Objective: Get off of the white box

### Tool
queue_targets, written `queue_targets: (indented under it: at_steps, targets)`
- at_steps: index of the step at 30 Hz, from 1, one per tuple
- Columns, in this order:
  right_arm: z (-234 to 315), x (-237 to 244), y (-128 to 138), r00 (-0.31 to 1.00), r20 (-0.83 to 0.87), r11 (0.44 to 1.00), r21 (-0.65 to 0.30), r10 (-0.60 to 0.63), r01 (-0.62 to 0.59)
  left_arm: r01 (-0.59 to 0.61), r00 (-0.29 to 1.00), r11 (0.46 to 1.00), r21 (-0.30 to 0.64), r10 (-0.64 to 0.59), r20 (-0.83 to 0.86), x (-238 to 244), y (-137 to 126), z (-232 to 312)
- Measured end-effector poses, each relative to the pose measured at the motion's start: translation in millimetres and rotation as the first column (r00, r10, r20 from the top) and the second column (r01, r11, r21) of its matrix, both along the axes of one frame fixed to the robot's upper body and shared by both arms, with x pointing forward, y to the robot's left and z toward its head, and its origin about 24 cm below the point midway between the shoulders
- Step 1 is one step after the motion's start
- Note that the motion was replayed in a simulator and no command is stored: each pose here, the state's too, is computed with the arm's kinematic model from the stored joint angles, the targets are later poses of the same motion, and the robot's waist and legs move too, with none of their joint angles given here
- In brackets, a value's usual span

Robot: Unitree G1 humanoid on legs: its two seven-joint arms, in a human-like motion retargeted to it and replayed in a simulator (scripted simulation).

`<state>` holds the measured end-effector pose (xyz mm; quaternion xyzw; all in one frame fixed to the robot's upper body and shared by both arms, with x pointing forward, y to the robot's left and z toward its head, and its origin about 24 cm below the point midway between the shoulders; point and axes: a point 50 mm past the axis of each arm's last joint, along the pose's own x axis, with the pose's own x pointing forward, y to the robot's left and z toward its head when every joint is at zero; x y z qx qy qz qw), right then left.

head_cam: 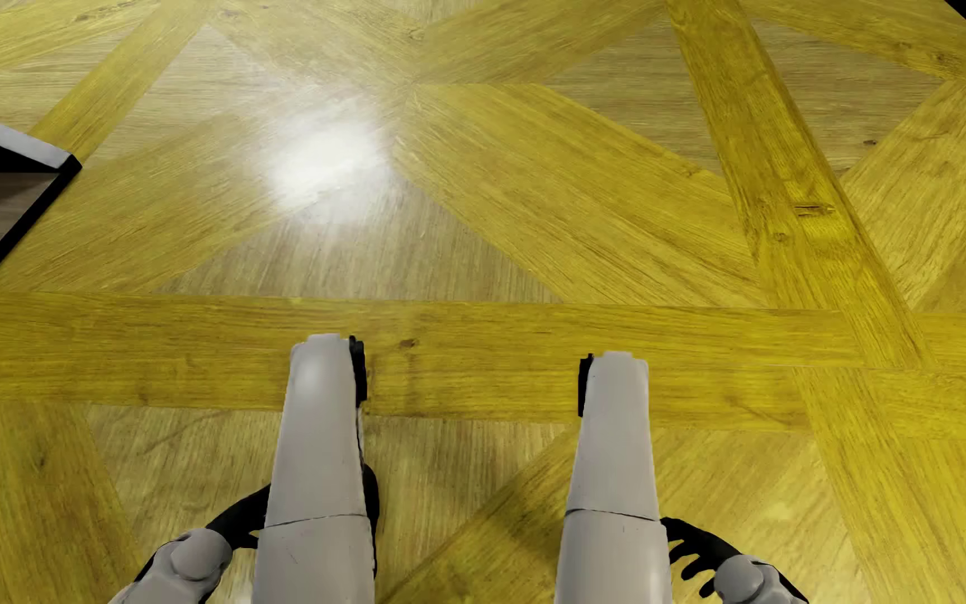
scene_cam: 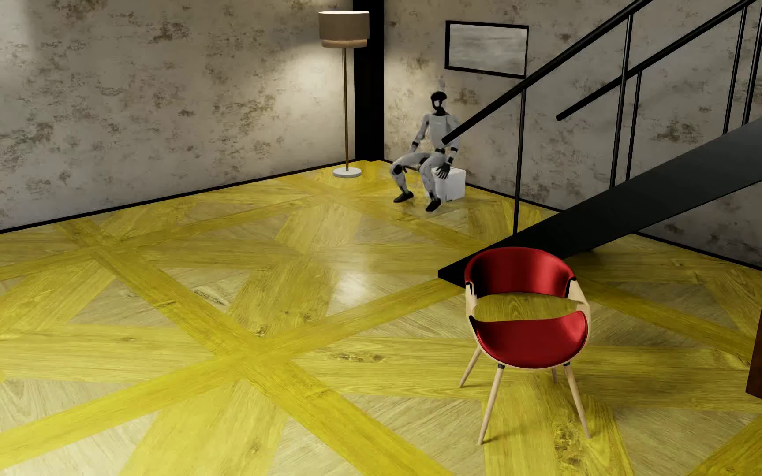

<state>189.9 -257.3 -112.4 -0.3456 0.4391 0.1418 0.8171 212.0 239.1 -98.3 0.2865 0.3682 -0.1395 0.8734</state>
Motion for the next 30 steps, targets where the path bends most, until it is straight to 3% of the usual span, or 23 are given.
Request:
queue_targets:
  at_steps: [2, 6, 12, 16, 19, 22, 25, 27, 29, 30]
  targets:
    - [-16.5, -35.7, -3.6, 0.993, -0.115, 1.0, 0.003, 0.003, -0.002, 0.102, 0.985, 0.995, 0.02, -0.098, -0.142, -29.8, -1.6, -19.7]
    - [-33.5, -82.8, -2.0, 0.965, -0.231, 0.989, 0.046, -0.125, 0.139, 0.004, 0.958, 0.999, -0.032, -0.013, -0.288, -78.6, -4.7, -43.1]
    - [-33.7, -76.9, 25.9, 0.984, -0.178, 0.989, 0.139, -0.026, 0.051, 0.008, 0.97, 0.996, -0.092, -0.031, -0.243, -79.7, -22.0, -43.1]
    - [-27.1, -58.3, 29.4, 0.994, -0.112, 0.988, 0.15, -0.017, 0.034, 0.005, 0.976, 0.996, -0.089, -0.024, -0.215, -71.1, -21.6, -39.9]
    - [-14.3, -41.5, 14.1, 0.989, 0.005, 0.981, 0.125, -0.151, 0.149, -0.129, 0.988, 0.988, -0.08, 0.121, -0.101, -58.9, -5.3, -26.8]
    - [34.8, 8.1, 6.9, 0.929, 0.335, 0.985, 0.116, -0.157, 0.125, -0.23, 0.944, 0.965, -0.123, 0.252, 0.215, -16.1, 9.7, 19.5]
    - [110.8, 69.4, 30.6, 0.737, 0.673, 0.996, 0.012, 0.056, -0.087, -0.102, 0.789, 0.984, -0.147, 0.17, 0.59, 41.5, -0.5, 100.8]
    - [160.4, 98.5, 60.6, 0.565, 0.773, 0.946, -0.14, 0.289, -0.292, 0.074, 0.663, 0.995, -0.074, 0.006, 0.748, 67.6, -19.3, 155.7]
    - [200.0, 115.5, 103.3, 0.333, 0.758, 0.773, -0.336, 0.561, -0.538, 0.331, 0.51, 0.936, 0.12, -0.284, 0.812, 86.1, -55.2, 200.7]
    - [212.5, 119.6, 121.7, 0.246, 0.703, 0.664, -0.411, 0.667, -0.625, 0.451, 0.423, 0.86, 0.238, -0.441, 0.792, 91.0, -74.9, 219.4]
